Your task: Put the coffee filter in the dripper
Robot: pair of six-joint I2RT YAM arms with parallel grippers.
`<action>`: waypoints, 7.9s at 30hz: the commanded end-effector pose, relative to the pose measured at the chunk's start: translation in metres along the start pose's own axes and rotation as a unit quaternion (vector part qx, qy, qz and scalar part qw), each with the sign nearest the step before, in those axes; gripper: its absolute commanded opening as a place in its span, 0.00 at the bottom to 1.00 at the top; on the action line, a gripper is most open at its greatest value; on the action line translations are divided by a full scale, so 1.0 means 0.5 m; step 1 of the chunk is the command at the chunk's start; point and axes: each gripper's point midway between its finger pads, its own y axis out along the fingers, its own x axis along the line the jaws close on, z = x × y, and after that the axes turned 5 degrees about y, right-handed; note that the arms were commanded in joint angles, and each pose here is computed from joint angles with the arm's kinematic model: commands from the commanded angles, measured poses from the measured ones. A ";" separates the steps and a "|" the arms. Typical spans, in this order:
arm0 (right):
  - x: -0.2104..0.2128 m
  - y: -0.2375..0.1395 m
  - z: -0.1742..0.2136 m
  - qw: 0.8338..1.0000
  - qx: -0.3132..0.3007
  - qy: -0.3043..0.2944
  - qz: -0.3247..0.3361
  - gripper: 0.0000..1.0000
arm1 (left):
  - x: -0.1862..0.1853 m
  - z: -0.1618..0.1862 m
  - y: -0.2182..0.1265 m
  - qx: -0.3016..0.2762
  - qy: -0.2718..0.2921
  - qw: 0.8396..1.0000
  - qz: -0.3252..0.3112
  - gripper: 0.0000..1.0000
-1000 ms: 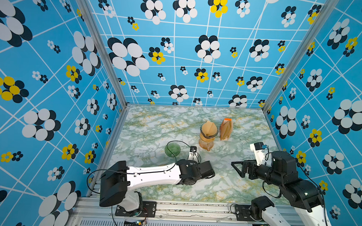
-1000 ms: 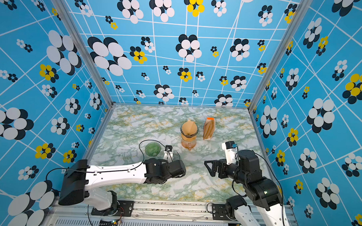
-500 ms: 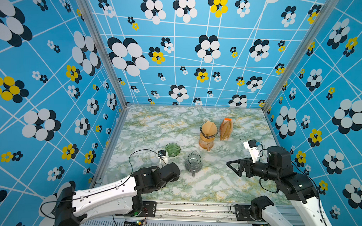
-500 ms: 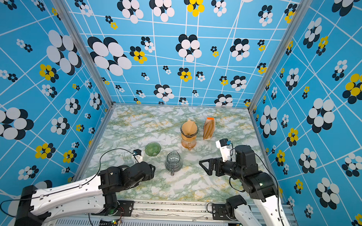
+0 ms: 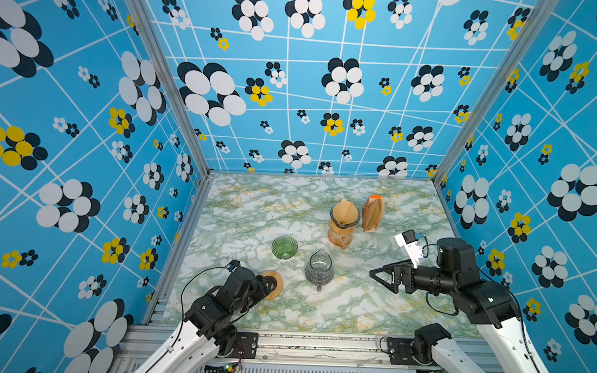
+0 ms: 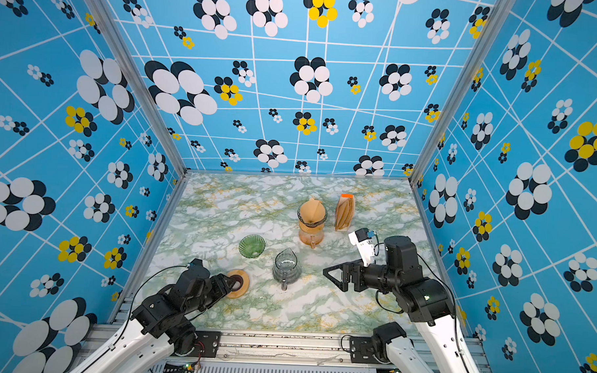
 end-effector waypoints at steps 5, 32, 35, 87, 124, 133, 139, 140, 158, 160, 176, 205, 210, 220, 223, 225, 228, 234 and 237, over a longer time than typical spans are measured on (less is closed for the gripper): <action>-0.007 -0.013 0.013 1.000 -0.001 -0.010 0.019 0.99 | 0.030 0.015 -0.001 0.039 0.016 0.998 -0.055 0.63; -0.035 -0.013 0.014 0.998 -0.016 0.003 0.053 0.99 | 0.064 0.003 0.032 0.082 -0.022 0.993 -0.077 0.55; -0.037 -0.012 0.014 0.998 -0.017 0.004 0.054 0.99 | 0.062 0.001 0.033 0.078 -0.025 0.994 -0.072 0.55; -0.053 -0.003 0.016 0.998 -0.015 0.015 0.064 0.99 | 0.054 -0.026 0.075 0.080 -0.038 0.994 -0.059 0.39; -0.064 0.003 0.018 0.997 -0.015 0.025 0.071 0.99 | 0.008 -0.044 0.088 0.049 -0.037 0.998 0.024 0.37; -0.064 0.003 0.018 0.997 -0.015 0.025 0.071 0.99 | -0.017 -0.064 0.085 0.036 -0.040 0.998 0.042 0.33; -0.064 0.003 0.017 0.997 -0.015 0.025 0.072 0.99 | -0.036 -0.081 0.078 0.026 -0.037 0.998 0.050 0.29; -0.064 0.003 0.016 0.997 -0.016 0.025 0.071 0.99 | -0.040 -0.084 0.076 0.026 -0.035 0.998 0.050 0.28; -0.066 0.002 0.016 0.997 -0.017 0.025 0.074 0.99 | -0.071 -0.106 0.028 0.054 0.037 0.998 0.009 0.16; -0.065 0.001 0.016 0.997 -0.018 0.024 0.074 0.99 | -0.079 -0.106 0.020 0.059 0.049 0.997 0.011 0.16; -0.052 0.004 -0.001 0.998 -0.029 0.022 0.057 0.99 | -0.270 -0.109 -0.068 0.081 0.101 0.967 0.221 0.16; -0.054 0.008 -0.002 0.998 -0.036 0.026 0.053 0.98 | -0.423 -0.046 0.030 0.140 0.089 0.909 0.382 0.17; -0.057 0.011 0.003 0.998 -0.031 0.025 0.053 0.98 | -0.422 -0.037 0.050 0.152 0.084 0.907 0.383 0.17; -0.035 0.017 0.015 1.000 -0.015 0.017 0.016 0.99 | -0.404 -0.016 0.093 0.184 0.074 0.908 0.369 0.19; -0.037 0.018 0.016 1.000 -0.015 0.017 0.018 0.99 | -0.402 -0.015 0.101 0.186 0.072 0.908 0.368 0.19; -0.039 0.018 0.017 1.000 -0.014 0.019 0.019 0.99 | -0.400 -0.013 0.105 0.188 0.072 0.909 0.366 0.19; -0.040 0.018 0.016 1.000 -0.015 0.018 0.021 0.99 | -0.399 -0.013 0.109 0.190 0.071 0.909 0.364 0.19; -0.042 0.019 0.016 0.999 -0.015 0.019 0.024 0.99 | -0.388 -0.008 0.117 0.194 0.071 0.913 0.351 0.20; -0.042 0.018 0.016 0.999 -0.015 0.019 0.024 0.99 | -0.383 -0.006 0.119 0.194 0.072 0.915 0.346 0.21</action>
